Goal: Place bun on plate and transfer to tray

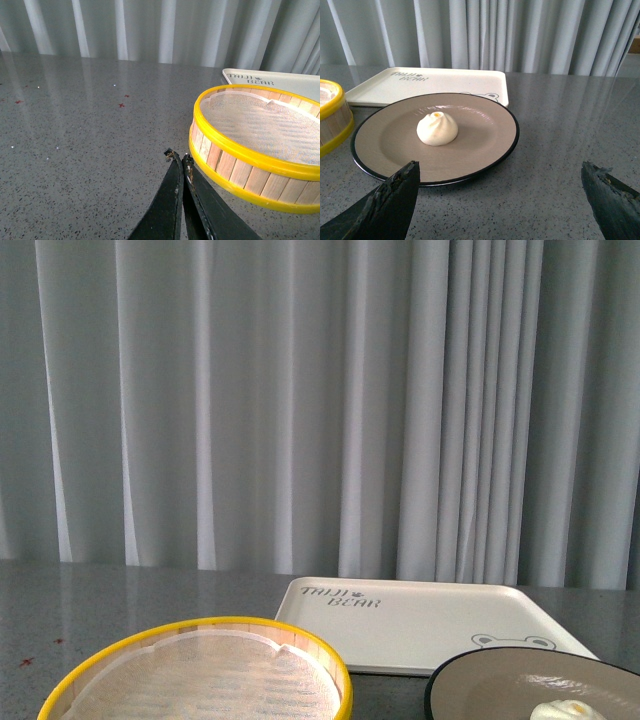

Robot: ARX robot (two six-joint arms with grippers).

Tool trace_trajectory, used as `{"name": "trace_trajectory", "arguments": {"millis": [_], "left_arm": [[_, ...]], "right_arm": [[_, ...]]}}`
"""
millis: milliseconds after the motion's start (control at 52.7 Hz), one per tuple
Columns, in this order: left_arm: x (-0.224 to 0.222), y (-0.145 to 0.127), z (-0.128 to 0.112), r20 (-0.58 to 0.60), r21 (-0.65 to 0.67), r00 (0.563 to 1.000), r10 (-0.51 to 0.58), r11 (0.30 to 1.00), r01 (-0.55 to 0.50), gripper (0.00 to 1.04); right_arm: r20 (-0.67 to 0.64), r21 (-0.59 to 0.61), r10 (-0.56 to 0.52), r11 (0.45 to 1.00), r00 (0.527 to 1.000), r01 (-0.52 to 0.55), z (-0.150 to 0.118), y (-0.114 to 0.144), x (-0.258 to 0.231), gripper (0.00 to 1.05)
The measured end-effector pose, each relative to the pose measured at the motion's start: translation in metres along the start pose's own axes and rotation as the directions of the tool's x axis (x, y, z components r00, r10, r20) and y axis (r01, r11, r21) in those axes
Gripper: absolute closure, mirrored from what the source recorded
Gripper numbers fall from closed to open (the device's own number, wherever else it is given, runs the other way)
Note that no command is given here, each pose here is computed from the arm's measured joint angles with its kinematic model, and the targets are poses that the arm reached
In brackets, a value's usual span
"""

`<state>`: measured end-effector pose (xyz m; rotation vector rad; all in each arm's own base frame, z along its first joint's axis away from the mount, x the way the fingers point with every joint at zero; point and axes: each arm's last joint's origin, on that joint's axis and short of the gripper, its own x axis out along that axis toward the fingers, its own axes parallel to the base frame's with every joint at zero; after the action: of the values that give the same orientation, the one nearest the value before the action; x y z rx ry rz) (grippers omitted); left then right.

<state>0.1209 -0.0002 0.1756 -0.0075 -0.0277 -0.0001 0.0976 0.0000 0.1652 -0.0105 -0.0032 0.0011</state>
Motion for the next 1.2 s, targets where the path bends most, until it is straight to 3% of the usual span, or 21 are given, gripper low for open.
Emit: {"name": "trace_trajectory", "arguments": {"millis": [873, 968, 1196], "left_arm": [[-0.025, 0.0, -0.003, -0.005, 0.0, 1.0, -0.002, 1.0, 0.002, 1.01], [-0.025, 0.0, -0.003, -0.005, 0.0, 1.0, -0.002, 1.0, 0.002, 0.85], [-0.025, 0.0, -0.003, -0.005, 0.0, 1.0, -0.002, 1.0, 0.002, 0.3]], "right_arm": [[0.0, 0.0, 0.0, 1.0, 1.0, 0.0, 0.0, 0.0, 0.0, 0.09], [0.0, 0.0, 0.0, 1.0, 1.0, 0.0, 0.0, 0.0, 0.0, 0.09], [0.0, 0.0, 0.0, 1.0, 1.0, 0.0, 0.0, 0.0, 0.0, 0.09]]}}
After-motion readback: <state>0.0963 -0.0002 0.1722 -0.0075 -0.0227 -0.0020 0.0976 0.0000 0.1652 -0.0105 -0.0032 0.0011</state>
